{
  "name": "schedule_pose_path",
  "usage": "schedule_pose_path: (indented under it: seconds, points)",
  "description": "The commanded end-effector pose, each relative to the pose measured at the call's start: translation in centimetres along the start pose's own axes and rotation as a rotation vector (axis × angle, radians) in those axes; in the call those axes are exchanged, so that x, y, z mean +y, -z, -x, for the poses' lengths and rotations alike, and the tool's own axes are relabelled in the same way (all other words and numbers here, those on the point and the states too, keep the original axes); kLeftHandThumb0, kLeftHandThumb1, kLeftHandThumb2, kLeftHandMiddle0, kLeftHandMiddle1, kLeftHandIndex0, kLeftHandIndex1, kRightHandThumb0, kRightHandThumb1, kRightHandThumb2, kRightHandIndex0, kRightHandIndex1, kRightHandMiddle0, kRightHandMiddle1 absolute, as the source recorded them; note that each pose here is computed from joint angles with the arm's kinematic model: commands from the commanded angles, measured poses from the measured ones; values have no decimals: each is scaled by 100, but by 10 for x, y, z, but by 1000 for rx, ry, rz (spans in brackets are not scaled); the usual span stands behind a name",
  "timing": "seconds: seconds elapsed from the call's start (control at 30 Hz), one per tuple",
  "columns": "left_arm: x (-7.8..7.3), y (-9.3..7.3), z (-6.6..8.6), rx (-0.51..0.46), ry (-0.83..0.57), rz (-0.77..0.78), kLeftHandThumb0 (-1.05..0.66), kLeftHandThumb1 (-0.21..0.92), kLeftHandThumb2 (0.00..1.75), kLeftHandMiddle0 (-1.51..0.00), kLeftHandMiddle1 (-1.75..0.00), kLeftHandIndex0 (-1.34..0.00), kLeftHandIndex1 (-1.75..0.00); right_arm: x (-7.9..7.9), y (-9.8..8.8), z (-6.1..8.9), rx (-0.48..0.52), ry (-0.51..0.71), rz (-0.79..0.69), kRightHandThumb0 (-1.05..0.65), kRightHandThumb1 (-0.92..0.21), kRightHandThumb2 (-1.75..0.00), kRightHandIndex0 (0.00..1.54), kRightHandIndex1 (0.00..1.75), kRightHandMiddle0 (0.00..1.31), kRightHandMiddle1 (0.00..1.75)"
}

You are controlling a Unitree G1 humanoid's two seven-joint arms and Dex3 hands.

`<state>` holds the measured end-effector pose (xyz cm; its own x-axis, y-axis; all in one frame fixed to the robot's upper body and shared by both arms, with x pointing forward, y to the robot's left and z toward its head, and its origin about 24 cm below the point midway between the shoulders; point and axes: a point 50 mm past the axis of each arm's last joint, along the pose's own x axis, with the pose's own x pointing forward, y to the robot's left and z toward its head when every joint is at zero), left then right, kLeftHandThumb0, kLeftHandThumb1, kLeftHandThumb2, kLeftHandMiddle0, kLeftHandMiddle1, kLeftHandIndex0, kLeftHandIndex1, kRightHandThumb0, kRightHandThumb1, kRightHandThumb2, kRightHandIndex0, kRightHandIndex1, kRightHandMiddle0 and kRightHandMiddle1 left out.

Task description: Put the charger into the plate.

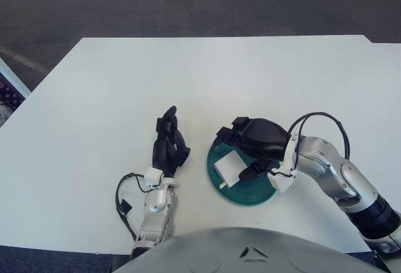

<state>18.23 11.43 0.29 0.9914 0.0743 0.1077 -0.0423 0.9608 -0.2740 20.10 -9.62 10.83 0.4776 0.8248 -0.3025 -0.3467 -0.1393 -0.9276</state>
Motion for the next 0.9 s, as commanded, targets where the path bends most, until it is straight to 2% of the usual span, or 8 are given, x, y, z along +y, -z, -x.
schedule_pose_path:
  seconds: [0.0,0.27,0.53,0.67,0.77,0.87]
  points:
    - [-8,26,19,111,-59,109,-100,92,101,-20,-1,0,-38,-3,1,3,3,67,-59,-103,-92,-99,1,4,0,10]
    - [-5,23,18,106,-94,69,-101,92,105,-13,0,0,-22,-4,3,6,34,250,-104,-105,-92,-100,0,2,0,5]
    - [-4,23,18,93,-105,54,-101,92,107,-8,0,0,-12,-6,5,9,53,322,-116,-105,-92,-96,0,0,0,5]
    - [-12,22,24,102,-155,10,-100,92,104,-8,-1,0,-19,-20,38,16,147,373,-204,-105,-92,-92,4,1,0,9]
    - [-20,22,25,115,-189,-14,-99,92,101,-10,-1,0,-27,-18,62,20,210,419,-356,-105,-92,-91,7,1,0,14]
    - [-19,21,24,112,-198,-36,-99,92,100,-12,-2,0,-31,-16,73,22,235,458,-453,-105,-92,-91,8,1,0,16]
